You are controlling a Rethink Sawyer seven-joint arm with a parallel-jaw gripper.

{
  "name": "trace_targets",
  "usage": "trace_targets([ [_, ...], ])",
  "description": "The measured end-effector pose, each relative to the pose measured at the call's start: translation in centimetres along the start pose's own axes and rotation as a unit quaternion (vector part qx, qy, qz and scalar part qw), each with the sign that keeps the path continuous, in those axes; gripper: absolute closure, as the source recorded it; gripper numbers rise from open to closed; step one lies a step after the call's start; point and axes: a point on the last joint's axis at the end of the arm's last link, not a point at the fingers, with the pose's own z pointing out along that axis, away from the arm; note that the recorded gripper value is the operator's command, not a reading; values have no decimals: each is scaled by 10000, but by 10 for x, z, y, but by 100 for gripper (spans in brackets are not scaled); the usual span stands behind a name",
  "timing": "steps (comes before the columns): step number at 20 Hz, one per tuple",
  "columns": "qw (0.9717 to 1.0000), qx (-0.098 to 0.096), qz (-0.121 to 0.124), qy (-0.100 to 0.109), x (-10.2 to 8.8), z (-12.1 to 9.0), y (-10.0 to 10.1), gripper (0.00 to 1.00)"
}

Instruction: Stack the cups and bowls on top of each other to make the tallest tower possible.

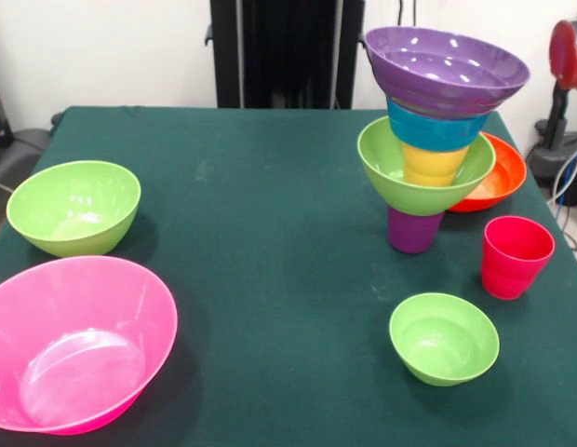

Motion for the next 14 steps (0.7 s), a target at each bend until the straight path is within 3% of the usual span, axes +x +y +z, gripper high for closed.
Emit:
trace_targets([
  [8,9991,124,317,255,9,34,-10,0],
  [14,9983,202,322,446,19,60,-6,0],
])
